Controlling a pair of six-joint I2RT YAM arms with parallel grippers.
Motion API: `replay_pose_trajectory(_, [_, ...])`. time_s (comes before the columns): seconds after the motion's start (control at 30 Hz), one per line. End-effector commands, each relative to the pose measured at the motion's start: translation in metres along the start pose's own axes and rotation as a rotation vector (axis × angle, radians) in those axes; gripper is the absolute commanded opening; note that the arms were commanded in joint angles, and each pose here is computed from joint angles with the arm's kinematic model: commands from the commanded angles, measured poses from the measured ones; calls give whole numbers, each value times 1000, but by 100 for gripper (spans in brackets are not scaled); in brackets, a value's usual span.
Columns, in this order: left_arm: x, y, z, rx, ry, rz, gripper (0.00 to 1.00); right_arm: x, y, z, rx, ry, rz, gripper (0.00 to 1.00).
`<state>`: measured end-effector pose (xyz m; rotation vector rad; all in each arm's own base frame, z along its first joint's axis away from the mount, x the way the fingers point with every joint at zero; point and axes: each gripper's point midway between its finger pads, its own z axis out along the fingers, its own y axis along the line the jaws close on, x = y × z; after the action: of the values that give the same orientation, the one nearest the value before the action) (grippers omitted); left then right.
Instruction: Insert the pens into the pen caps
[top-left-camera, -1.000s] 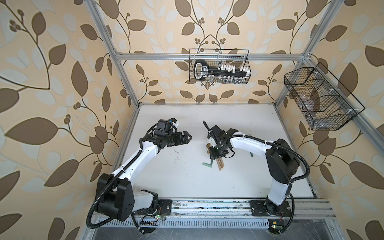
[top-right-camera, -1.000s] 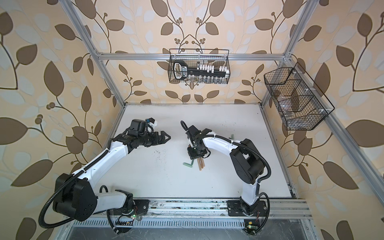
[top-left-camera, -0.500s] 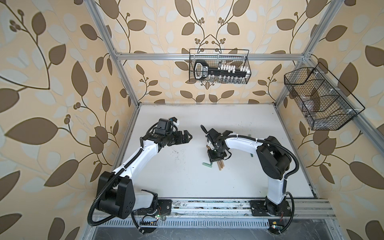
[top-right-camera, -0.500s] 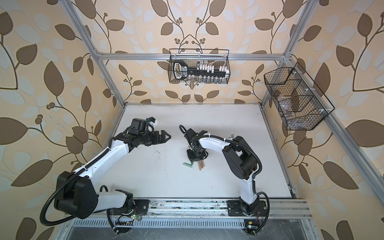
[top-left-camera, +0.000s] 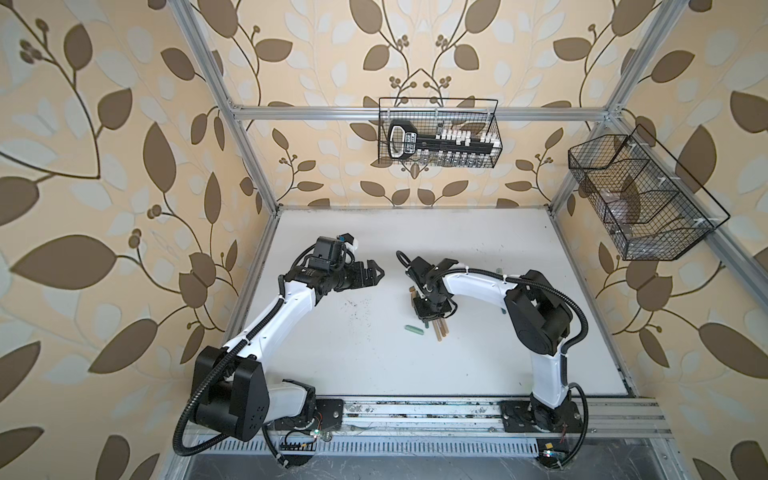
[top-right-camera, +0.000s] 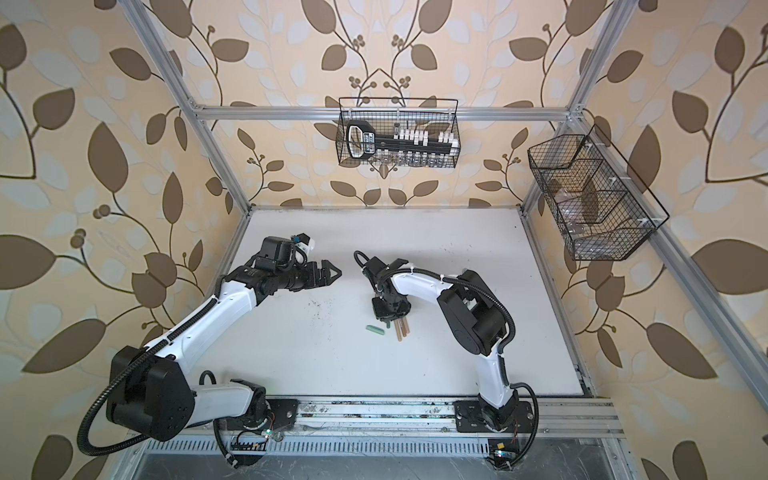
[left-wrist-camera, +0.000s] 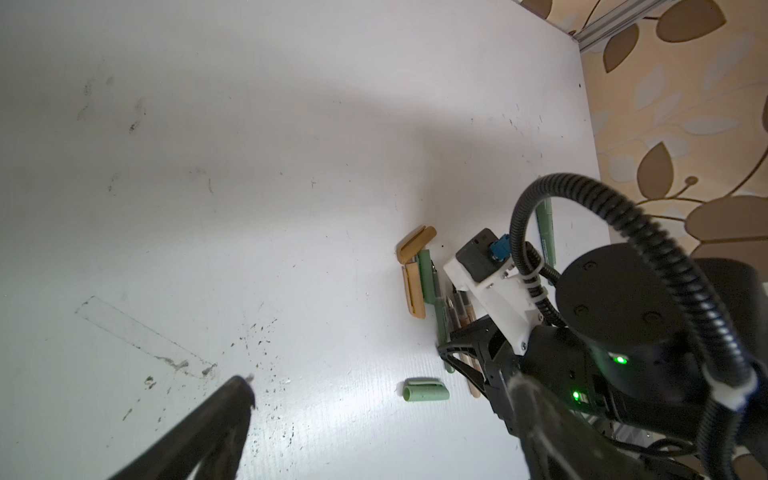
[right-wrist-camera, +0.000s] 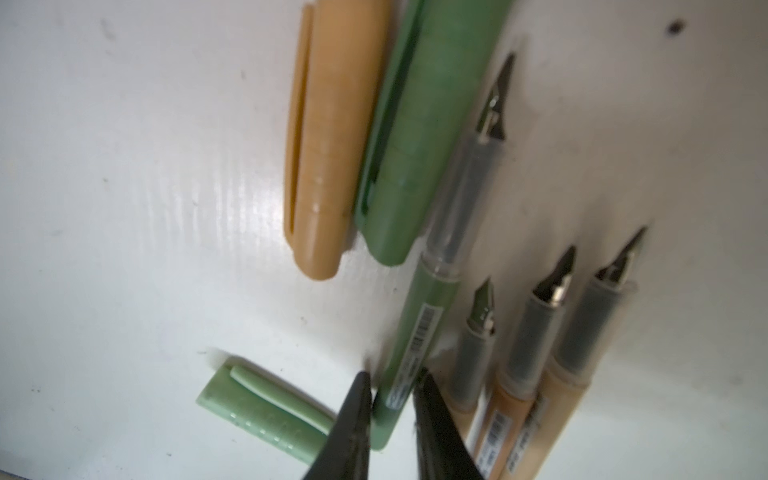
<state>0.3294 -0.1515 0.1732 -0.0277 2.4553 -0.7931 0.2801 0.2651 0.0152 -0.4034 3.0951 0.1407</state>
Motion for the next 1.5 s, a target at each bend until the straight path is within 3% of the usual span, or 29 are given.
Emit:
replay_pose_trajectory(0.0, [-13, -7, -7, 9, -44, 24, 99, 9, -10, 11, 65, 56, 24, 20])
replay_pose_trajectory(0.37, [-13, -8, -8, 9, -48, 30, 99, -2, -9, 3, 16, 21, 74, 13])
replay_pose_trajectory(0.6, [-15, -12, -10, 29, -49, 37, 99, -20, -4, -21, -56, -74, 102, 9])
replay_pose_trajectory(0.9, [-15, -54, -10, 265, -6, 60, 98, -48, 33, -71, -340, -300, 46, 7])
replay_pose_trajectory(1.2, [-23, -99, -21, 541, 7, 62, 85, -59, 70, -136, -621, -552, -43, 6])
replay_pose_trajectory(1.47, [-29, -112, -25, 614, 10, 63, 53, -61, 96, -190, -828, -699, -97, 6])
